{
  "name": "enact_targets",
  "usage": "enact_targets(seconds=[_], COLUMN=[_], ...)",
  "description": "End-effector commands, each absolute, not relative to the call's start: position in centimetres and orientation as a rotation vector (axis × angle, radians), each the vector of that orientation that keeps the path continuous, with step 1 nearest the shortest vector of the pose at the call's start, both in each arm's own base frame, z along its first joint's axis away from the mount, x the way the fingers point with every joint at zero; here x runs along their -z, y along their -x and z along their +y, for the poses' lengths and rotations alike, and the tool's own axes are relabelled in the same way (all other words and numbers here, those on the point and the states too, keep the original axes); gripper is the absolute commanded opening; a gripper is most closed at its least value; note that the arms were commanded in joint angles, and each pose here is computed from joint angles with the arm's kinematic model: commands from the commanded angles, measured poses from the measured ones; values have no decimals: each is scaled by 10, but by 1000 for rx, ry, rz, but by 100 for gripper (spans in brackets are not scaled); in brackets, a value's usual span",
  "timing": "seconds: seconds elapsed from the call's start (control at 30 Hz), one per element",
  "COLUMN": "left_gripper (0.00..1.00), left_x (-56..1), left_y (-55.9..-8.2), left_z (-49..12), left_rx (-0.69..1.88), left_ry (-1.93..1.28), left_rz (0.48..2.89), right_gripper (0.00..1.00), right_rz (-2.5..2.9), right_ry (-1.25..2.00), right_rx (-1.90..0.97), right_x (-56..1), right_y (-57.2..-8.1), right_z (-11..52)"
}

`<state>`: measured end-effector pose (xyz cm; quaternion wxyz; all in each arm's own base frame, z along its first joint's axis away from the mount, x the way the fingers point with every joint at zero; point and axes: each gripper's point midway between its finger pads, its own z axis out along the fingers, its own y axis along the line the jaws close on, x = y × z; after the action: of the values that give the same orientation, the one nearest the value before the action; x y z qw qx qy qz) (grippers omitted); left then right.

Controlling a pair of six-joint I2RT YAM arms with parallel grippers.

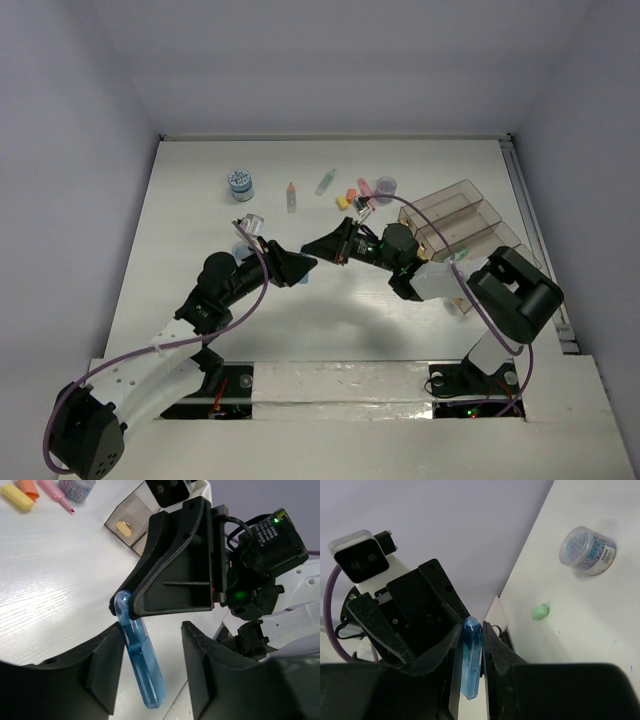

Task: Sort the stationery into containers
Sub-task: Place the pen in the storage box.

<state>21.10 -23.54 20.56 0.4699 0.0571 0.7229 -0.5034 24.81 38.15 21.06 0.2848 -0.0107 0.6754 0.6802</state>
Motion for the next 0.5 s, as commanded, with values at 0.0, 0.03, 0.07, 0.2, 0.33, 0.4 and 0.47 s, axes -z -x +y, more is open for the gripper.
enact_targets(seconds=[0.0,0.03,0.07,0.2,0.33,0.4,0.47], left_gripper=[46,49,56,78,99,99,99], left_x=[-271,-268,-267,-267,-268,-269,-268], left_y=[-206,-206,-204,-201,-201,-199,-201], left_z=[-235,-234,-234,-229,-226,-223,-219], left_rx=[1285,1282,1281,1273,1256,1240,1222], left_ry=[-211,-212,-212,-201,-195,-193,-176], left_rz=[1490,1499,1503,1500,1499,1496,1496], right_gripper=[0,0,0,0,0,0,0], right_rz=[1893,1882,1875,1852,1822,1799,1785], right_ry=[-42,-50,-63,-104,-167,-202,-245], right_rx=[-1761,-1747,-1732,-1686,-1634,-1585,-1533], right_x=[-189,-192,-193,-195,-195,-195,-195], right_y=[-261,-268,-275,-296,-319,-330,-339], right_z=[379,377,375,368,348,327,308])
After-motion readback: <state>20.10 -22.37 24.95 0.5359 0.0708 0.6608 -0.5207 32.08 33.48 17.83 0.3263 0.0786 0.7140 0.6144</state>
